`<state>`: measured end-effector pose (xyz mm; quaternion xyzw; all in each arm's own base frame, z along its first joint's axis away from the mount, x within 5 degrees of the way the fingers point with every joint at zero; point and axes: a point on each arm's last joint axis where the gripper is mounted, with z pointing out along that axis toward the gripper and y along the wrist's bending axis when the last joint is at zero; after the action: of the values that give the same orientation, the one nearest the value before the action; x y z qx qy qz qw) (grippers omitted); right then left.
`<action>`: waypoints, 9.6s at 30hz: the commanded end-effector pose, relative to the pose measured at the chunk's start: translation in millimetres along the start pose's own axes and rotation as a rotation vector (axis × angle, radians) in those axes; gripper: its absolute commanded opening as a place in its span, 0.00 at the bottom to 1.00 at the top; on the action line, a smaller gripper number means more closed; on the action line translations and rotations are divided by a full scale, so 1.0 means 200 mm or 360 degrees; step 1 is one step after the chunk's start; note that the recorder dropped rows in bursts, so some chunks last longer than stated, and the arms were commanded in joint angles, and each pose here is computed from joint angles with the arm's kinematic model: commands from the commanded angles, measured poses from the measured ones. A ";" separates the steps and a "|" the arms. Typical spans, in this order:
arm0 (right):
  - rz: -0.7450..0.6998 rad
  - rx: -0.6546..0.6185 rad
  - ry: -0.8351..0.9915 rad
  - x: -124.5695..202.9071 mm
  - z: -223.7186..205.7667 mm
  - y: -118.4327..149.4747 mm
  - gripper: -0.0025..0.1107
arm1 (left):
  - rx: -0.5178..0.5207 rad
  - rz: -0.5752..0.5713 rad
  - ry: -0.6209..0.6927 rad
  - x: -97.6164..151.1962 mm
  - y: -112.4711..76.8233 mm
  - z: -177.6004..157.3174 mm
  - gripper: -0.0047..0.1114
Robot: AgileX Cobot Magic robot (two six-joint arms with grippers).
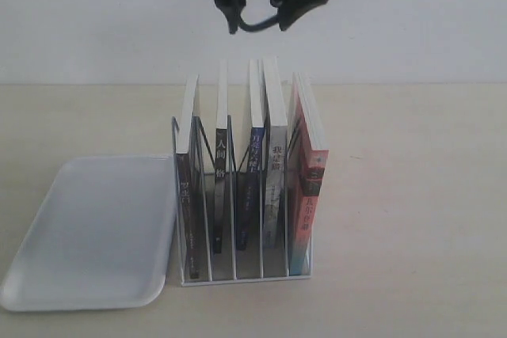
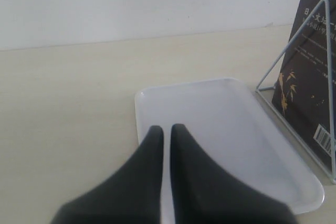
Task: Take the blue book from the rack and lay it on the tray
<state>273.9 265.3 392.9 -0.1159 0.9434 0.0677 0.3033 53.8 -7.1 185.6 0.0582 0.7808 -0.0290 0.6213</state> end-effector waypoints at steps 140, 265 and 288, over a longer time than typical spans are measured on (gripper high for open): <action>-0.0102 -0.0611 -0.0594 -0.01 -0.63 -0.12 0.02 | -0.0006 -0.0011 -0.0002 0.00 0.00 0.00 0.08; -0.2408 -0.0141 -0.0482 0.40 0.60 0.79 0.02 | -0.0006 -0.0011 -0.0002 0.00 0.00 0.00 0.08; -0.2318 -0.0093 -0.0628 0.36 0.59 0.80 0.02 | -0.0006 -0.0011 -0.0002 0.00 0.00 0.00 0.08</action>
<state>240.4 429.9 255.5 -0.7097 0.5622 -0.1088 0.4104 53.8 -7.1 185.6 0.0582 0.7808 -0.0290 0.6213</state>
